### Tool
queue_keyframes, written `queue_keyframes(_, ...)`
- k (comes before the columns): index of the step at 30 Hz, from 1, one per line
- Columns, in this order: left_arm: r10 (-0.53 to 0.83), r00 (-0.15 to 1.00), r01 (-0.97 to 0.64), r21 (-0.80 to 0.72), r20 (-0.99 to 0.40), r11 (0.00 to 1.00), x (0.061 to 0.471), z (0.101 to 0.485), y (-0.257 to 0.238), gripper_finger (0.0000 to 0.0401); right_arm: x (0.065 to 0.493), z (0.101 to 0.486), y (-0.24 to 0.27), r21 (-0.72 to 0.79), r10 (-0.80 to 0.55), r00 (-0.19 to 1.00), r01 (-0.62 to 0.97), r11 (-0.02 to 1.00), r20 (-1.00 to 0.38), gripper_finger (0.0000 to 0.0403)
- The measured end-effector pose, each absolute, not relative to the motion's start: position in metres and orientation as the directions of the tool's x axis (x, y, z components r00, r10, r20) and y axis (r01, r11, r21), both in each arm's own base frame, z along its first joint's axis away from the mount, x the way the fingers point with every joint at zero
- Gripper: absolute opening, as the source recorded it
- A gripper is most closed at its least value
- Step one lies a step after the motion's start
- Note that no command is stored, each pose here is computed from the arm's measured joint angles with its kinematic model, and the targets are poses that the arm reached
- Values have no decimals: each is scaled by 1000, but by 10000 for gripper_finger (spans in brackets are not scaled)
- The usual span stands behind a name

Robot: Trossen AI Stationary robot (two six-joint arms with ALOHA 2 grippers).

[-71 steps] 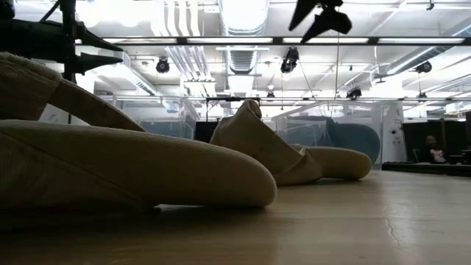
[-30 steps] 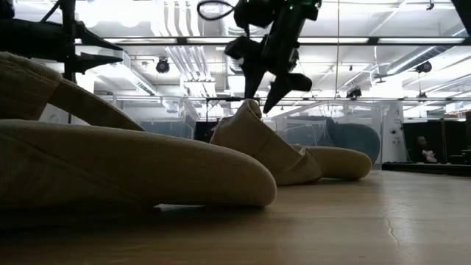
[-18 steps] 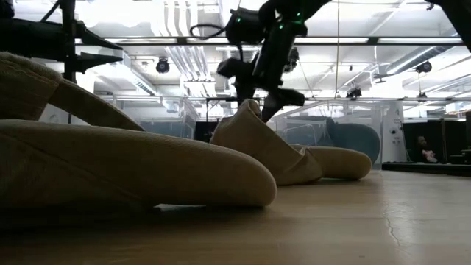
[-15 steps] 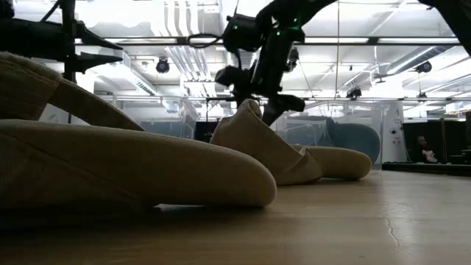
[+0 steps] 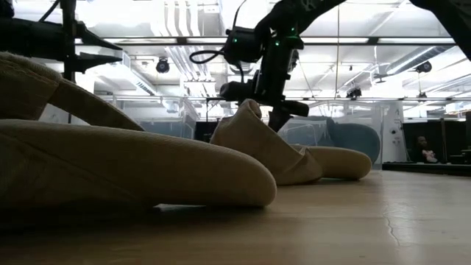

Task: Pick & Place hat
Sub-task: Put the black cap into the right transparent bin

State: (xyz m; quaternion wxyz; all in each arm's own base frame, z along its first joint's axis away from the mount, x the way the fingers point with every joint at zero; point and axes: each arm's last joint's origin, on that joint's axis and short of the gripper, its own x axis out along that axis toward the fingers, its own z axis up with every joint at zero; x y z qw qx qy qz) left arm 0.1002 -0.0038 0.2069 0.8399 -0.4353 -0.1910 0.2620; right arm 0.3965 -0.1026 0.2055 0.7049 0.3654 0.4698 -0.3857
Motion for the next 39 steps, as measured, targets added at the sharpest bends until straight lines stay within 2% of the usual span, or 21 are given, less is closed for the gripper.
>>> queue_keyframes(10,607,789,-274,-831,93,484,100,207,-4,80,394,206,-120,196,-196,291,898,393,-937,219)
queue_keyframes(15,609,788,-275,-831,93,483,100,207,-4,80,391,203,-122,168,-188,260,901,401,-947,219)
queue_keyframes(21,623,777,-285,-832,91,477,100,207,-3,80,395,203,-125,211,-199,311,890,403,-929,219)
queue_keyframes(31,625,775,-286,-832,91,475,100,207,-3,80,390,190,-124,202,-164,289,890,409,-943,219)
queue_keyframes(39,625,775,-283,-834,93,475,100,207,-3,80,395,186,-130,297,-164,389,865,405,-907,219)
